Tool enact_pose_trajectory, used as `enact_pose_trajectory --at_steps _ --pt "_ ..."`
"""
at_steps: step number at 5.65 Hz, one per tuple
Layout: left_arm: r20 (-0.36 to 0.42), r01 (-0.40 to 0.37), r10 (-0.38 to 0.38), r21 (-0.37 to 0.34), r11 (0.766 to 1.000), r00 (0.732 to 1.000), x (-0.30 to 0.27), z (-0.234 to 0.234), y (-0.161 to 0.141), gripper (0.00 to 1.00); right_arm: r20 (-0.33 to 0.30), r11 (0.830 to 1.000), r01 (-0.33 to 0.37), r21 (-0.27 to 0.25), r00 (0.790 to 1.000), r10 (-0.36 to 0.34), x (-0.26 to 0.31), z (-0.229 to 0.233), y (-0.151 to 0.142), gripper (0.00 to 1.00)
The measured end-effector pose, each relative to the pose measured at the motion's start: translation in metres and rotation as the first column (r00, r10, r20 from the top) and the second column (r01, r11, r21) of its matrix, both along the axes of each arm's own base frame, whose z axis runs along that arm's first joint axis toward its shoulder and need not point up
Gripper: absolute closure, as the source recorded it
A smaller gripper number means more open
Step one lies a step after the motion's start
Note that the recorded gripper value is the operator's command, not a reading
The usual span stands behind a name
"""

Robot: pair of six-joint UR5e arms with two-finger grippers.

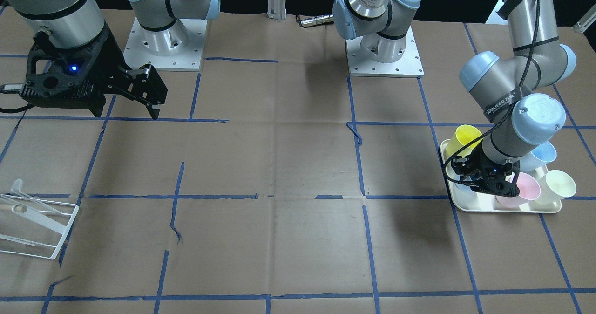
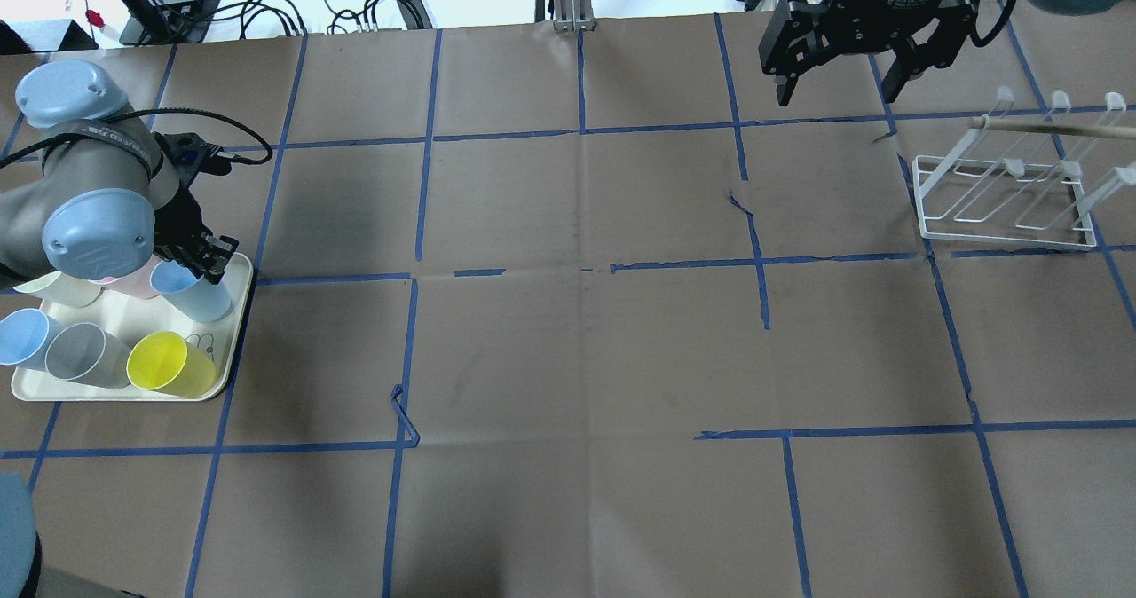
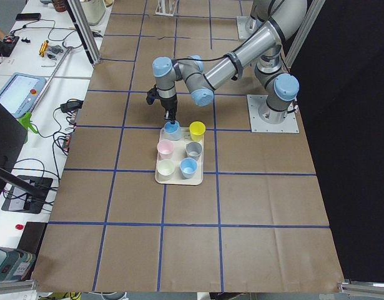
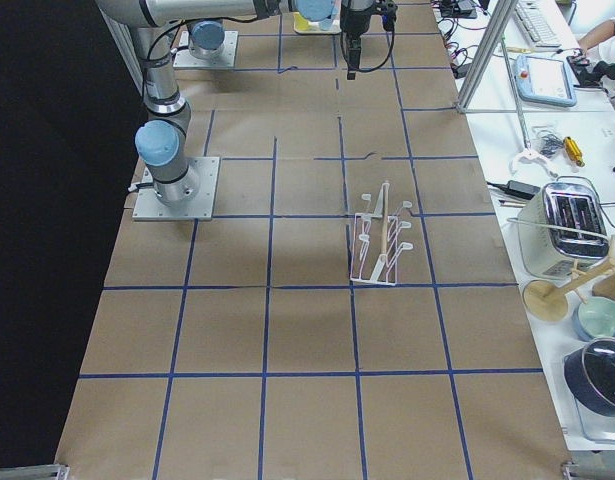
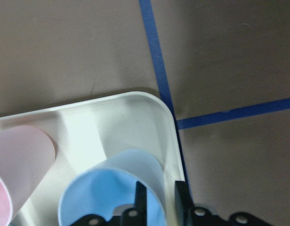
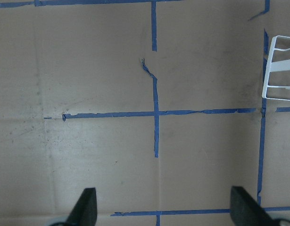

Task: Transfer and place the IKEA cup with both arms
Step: 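Lower the cup upright onto the white tray with the left gripper, then open the left gripper and lift it away from the cup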

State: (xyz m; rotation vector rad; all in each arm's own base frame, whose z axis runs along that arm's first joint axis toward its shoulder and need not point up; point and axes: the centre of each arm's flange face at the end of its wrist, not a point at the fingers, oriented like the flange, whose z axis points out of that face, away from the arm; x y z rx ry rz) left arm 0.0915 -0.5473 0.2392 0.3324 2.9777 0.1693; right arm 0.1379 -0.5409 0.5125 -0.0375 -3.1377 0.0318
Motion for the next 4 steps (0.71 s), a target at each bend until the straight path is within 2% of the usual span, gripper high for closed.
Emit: enact_pose_trajectory --at_steps 2,4 --pt "0.016 0.002 -0.003 0.008 1.0 1.0 0.001 0.003 0.001 0.03 -0.001 1.0 0.001 0.015 1.0 -0.001 -0.001 0.0 0.003 0.0" --pt "0.03 0.007 -0.008 0.042 0.999 1.0 -0.001 0.035 0.002 0.03 0.0 0.999 0.001 0.046 1.0 -0.001 -0.001 -0.001 0.008 0.0"
